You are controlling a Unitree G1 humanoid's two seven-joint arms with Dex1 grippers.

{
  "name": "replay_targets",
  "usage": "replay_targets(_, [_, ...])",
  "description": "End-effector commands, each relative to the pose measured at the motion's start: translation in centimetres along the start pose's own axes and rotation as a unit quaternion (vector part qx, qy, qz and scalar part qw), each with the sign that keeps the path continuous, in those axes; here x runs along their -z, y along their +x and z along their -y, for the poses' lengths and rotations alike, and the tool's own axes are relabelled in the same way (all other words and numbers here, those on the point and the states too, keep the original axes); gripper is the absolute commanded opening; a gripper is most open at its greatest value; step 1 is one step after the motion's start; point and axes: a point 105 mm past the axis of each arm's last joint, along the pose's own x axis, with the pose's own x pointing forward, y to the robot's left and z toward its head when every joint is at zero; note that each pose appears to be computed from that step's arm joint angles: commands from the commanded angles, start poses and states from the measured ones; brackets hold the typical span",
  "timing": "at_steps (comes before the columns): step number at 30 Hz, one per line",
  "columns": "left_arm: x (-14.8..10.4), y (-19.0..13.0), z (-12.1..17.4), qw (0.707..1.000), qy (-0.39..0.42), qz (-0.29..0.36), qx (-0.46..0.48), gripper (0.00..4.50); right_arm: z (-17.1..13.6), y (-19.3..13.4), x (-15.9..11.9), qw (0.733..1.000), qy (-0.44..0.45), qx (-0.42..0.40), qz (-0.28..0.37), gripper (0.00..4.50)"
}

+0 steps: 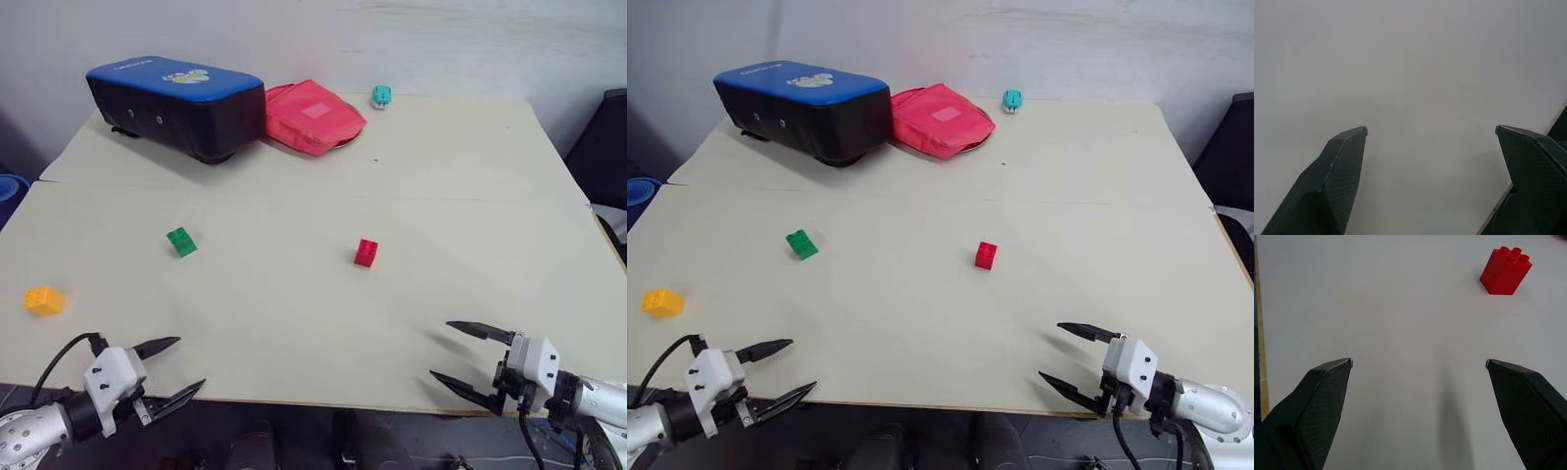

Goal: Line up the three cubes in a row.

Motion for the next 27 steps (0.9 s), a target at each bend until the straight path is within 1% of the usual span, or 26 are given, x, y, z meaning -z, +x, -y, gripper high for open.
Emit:
replay_targets(1, [-1.8, 0.1, 0.5, 0.999, 0.023, 0.017, 0.019, 4.40, 0.5, 0.2, -0.6, 1.000, -0.008, 0.014, 0.017, 4.50])
replay_targets(5, [-2.3, 0.4, 0.7, 0.998, -0.001, 0.044, 0.033, 4.40, 0.1, 0.4, -0.5, 1.000, -0.011, 0.003, 0.019, 4.50])
replay_targets(8, [-2.3, 0.5, 0.4, 0.999, -0.002, 0.037, 0.035, 4.40, 0.7, 0.2, -0.4, 1.000, -0.011, 0.021, 0.019, 4.50])
replay_targets(12, [-3.1, 0.6, -0.4, 0.998, -0.009, 0.050, 0.036, 4.40, 1.2, 0.1, -0.1, 0.999, -0.008, 0.034, 0.019, 4.50])
replay_targets(15, [-4.1, 0.8, -1.0, 0.996, -0.019, 0.073, 0.044, 4.40, 3.2, 0.9, -1.0, 0.996, 0.007, 0.078, 0.050, 4.50])
replay_targets(17, [-5.3, 1.1, -1.1, 0.993, -0.036, 0.105, 0.050, 4.40, 5.0, 2.2, -2.9, 0.990, 0.037, 0.101, 0.092, 4.50])
replay_targets(19, [-7.2, 1.7, -1.9, 0.984, -0.071, 0.159, 0.034, 4.40, 6.3, 4.2, -4.8, 0.989, 0.033, 0.085, 0.117, 4.50])
replay_targets(20, [-7.9, 2.1, -2.0, 0.981, -0.077, 0.176, 0.035, 4.40, 7.0, 5.3, -5.4, 0.990, 0.031, 0.073, 0.120, 4.50])
replay_targets(23, [-9.0, 3.2, -1.6, 0.978, -0.079, 0.186, 0.056, 4.40, 8.6, 8.0, -5.9, 0.994, 0.026, 0.039, 0.103, 4.50])
replay_targets(27, [-9.4, 4.5, -0.5, 0.976, -0.081, 0.183, 0.092, 4.40, 9.9, 11.1, -5.8, 0.997, 0.028, -0.023, 0.068, 4.50])
